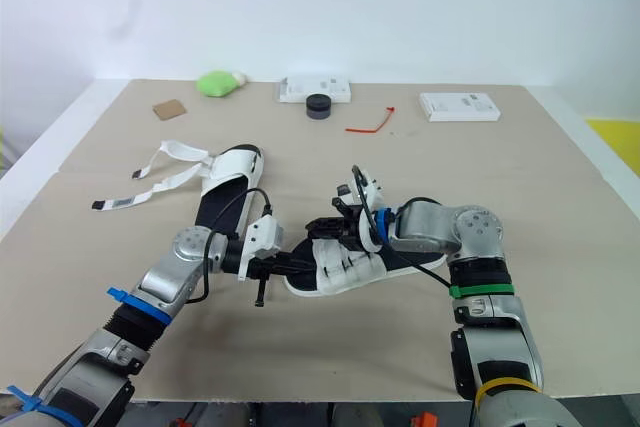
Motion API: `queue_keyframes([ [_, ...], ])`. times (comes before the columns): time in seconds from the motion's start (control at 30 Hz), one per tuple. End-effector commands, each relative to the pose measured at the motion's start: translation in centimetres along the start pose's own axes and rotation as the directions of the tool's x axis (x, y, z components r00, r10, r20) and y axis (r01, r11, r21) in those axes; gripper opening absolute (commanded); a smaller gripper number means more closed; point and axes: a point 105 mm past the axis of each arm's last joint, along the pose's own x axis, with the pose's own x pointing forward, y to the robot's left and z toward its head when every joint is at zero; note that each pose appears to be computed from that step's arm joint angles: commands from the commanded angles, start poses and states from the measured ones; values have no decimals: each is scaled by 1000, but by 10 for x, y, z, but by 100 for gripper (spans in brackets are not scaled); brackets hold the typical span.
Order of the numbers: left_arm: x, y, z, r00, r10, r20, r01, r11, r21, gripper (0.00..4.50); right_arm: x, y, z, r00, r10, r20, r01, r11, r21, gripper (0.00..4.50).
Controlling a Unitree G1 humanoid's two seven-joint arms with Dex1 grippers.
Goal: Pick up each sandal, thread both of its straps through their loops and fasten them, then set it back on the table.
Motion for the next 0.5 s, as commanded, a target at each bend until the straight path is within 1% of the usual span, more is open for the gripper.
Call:
queue_keyframes([
  [0.03,-1,-16,-40,991,-44,-128,31,994,-101,0,-13,-53,-7,960,-280,-5,280,960,-18,7],
  [0.07,-1,-16,-40,991,-43,-128,31,994,-100,0,-14,-52,-8,962,-273,-11,273,962,-25,7],
  [0.1,-1,-16,-40,991,-43,-128,31,994,-100,0,-14,-51,-10,963,-268,-14,268,963,-23,82],
  [0.13,-1,-16,-40,991,-44,-129,31,995,-100,0,-13,-48,-12,969,-244,-25,244,970,-20,110],
  [0.2,-1,-16,-40,991,-44,-129,31,995,-99,0,-12,-46,-13,975,-222,-30,221,975,-5,207],
  [0.3,-1,-16,-40,991,-45,-130,33,995,-98,0,-14,-43,-6,982,-189,-4,189,980,58,304],
  [0.37,-1,-16,-40,990,-47,-130,34,995,-97,0,-16,-37,2,987,-155,29,153,985,77,304],
  [0.5,-1,-16,-40,990,-53,-132,40,994,-97,0,-26,-17,16,994,-74,77,71,997,41,304],
])
